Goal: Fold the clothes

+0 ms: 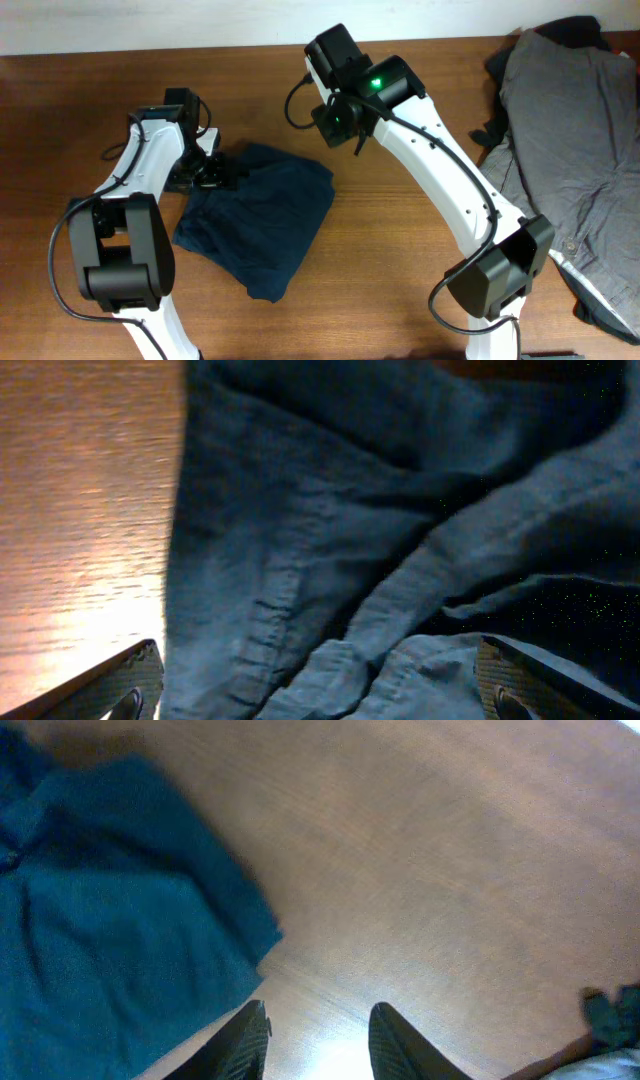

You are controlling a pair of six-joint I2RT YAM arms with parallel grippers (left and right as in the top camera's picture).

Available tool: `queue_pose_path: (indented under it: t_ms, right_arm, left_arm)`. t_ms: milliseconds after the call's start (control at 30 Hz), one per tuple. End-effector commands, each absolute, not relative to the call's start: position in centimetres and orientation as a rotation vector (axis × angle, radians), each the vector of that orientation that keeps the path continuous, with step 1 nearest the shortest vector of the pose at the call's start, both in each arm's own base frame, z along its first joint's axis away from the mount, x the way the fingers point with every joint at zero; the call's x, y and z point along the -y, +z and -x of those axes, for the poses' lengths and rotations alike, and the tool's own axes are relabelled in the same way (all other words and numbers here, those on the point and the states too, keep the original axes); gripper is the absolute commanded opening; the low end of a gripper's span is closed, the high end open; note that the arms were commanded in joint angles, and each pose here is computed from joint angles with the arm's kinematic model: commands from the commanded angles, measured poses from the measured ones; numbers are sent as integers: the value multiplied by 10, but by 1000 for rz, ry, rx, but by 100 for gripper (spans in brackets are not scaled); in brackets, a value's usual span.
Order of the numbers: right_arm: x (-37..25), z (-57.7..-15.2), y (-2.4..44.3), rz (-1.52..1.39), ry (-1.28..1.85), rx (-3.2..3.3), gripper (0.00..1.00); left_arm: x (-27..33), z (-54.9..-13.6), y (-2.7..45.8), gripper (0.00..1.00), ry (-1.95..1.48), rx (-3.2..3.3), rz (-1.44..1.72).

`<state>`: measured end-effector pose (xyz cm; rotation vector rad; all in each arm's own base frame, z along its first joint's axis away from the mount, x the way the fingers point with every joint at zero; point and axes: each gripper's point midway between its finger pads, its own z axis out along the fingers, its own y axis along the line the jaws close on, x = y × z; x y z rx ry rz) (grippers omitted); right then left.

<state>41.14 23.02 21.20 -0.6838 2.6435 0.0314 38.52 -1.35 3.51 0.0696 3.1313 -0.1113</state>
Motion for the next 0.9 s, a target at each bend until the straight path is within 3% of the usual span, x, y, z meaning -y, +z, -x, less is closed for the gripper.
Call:
queue_pose_path:
  t_ms: [0, 133, 533, 567, 600, 633, 700, 733, 867]
  right_arm:
    - [-240, -398, 203, 797, 168, -2683, 43]
    - [-247, -370, 199, 987, 295, -2717, 46]
    - [-245, -367, 198, 989, 292, -2733, 45]
    - [-245, -367, 198, 989, 292, -2733, 45]
    - [-245, -367, 198, 989, 292, -2734, 45]
    - [-245, -367, 198, 988, 292, -2735, 45]
    - [-245, -366, 198, 986, 292, -2737, 45]
    - [-245, -366, 198, 986, 292, -2737, 45]
    - [-245, -366, 198, 986, 292, -2737, 44]
  left_arm:
    - [19, -387, 44, 99, -180, -3110, -129]
    - [19, -388, 40, 99, -180, -3112, -129]
    - [28, -375, -22, 95, -288, -3242, -202]
    - [28, -375, -22, 89, -291, -3238, -224]
    - [28, -375, -22, 66, -292, -3236, -243]
    - [28, -375, -22, 55, -292, -3236, -245]
    - [28, -375, -22, 12, -292, -3231, -268]
    - [27, -376, -22, 2, -287, -3229, -272]
    - [10, -390, -7, 0, -153, -3204, -263]
